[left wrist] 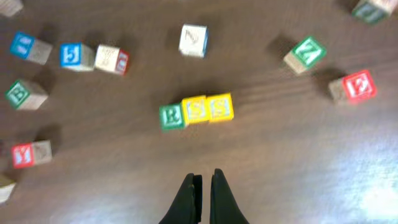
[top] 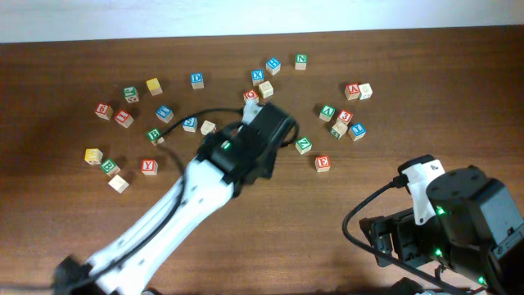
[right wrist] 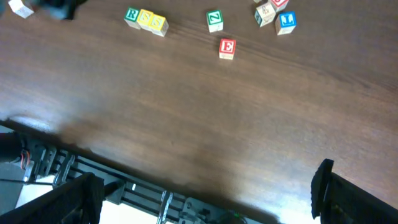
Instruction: Spell out RSS
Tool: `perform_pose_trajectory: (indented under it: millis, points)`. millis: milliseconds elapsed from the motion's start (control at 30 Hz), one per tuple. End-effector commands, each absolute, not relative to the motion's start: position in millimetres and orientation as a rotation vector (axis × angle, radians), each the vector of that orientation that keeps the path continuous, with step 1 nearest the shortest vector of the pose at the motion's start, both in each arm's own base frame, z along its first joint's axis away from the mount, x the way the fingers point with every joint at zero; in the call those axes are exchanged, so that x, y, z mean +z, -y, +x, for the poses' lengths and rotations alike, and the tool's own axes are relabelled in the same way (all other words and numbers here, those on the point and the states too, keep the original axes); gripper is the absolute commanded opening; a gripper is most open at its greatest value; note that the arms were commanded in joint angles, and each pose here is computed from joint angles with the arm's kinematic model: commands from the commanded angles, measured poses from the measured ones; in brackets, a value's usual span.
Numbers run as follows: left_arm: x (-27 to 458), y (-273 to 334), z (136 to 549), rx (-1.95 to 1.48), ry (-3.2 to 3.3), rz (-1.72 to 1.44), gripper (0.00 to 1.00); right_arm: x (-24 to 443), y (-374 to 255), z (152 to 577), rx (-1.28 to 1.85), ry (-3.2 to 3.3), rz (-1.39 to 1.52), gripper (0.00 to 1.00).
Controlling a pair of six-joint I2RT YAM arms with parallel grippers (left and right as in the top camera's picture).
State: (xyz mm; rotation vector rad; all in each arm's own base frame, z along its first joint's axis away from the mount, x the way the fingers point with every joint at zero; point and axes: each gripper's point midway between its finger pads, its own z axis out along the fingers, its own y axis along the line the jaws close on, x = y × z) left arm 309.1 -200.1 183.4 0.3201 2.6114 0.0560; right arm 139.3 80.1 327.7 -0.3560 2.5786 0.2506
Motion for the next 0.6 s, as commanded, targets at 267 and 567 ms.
perform_pose_trajectory:
  millis: [267,567]
  points:
    - [219,129,169,-0.361,-2.306,0.563,0.00,327,-78,139,0.237,-2.583,-0.345,0.98]
    - [260,106,142,-0.495,-2.107,0.442,0.99,327,-78,139,0.237,-2.583,-0.345,0.98]
